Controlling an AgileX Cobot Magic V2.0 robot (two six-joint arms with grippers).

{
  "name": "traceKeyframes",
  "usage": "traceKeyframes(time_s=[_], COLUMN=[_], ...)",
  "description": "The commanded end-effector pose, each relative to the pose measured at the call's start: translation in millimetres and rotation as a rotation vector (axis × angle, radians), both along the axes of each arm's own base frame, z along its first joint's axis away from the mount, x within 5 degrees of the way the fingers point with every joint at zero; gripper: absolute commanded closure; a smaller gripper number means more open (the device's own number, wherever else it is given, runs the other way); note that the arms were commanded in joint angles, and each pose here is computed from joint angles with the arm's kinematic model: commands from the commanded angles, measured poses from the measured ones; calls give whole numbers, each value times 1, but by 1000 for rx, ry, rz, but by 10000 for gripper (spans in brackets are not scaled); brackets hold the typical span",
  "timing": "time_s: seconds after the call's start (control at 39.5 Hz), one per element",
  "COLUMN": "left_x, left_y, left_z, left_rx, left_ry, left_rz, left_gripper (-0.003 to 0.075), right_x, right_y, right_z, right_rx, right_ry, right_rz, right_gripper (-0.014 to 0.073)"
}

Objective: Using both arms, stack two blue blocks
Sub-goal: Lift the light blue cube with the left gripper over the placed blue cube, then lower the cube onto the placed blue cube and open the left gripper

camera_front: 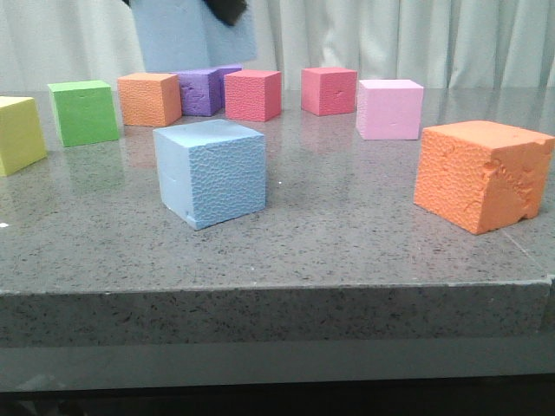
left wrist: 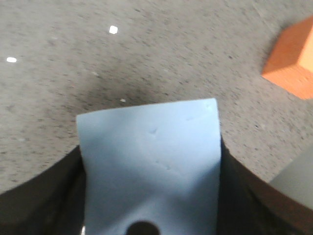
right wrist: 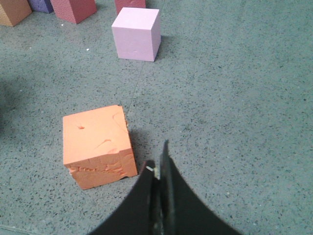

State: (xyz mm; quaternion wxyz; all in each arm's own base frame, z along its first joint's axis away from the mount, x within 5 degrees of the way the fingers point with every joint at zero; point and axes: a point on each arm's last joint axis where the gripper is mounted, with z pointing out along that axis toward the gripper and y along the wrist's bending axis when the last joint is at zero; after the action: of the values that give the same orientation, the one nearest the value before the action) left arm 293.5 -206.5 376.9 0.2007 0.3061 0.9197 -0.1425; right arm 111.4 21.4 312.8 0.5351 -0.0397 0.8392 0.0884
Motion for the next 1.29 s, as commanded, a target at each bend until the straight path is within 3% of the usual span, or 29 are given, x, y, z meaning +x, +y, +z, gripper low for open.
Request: traceKeyframes(time_s=[0.0, 0.23, 0.35, 0.46, 0.83, 1.09, 1.26], left_x=[-14, -15, -13, -12, -13, -13, -13], left_y=[2, 3, 2, 1, -1, -1, -2], left_z=[16, -3, -12, -13, -13, -13, -9], left_rx=[-19, 11, 5, -3, -19, -22, -29], left_ry=[-22, 32, 29, 21, 35, 37, 26], left_rz=[-17, -7, 1, 4, -4, -6, -7], left_gripper=[457, 449, 386, 331, 297, 95, 91], right_x=[1, 1, 1, 1, 1, 1, 1], right_y=[0, 0, 0, 0, 0, 0, 0], right_z=[14, 14, 14, 14, 14, 14, 13], right_rx=[17, 17, 17, 17, 17, 17, 18], right_ry=[-85, -80, -80, -79, -79, -79, -78], right_rz=[-8, -7, -7, -7, -7, -7, -7], right_gripper=[656, 656, 656, 656, 656, 656, 656])
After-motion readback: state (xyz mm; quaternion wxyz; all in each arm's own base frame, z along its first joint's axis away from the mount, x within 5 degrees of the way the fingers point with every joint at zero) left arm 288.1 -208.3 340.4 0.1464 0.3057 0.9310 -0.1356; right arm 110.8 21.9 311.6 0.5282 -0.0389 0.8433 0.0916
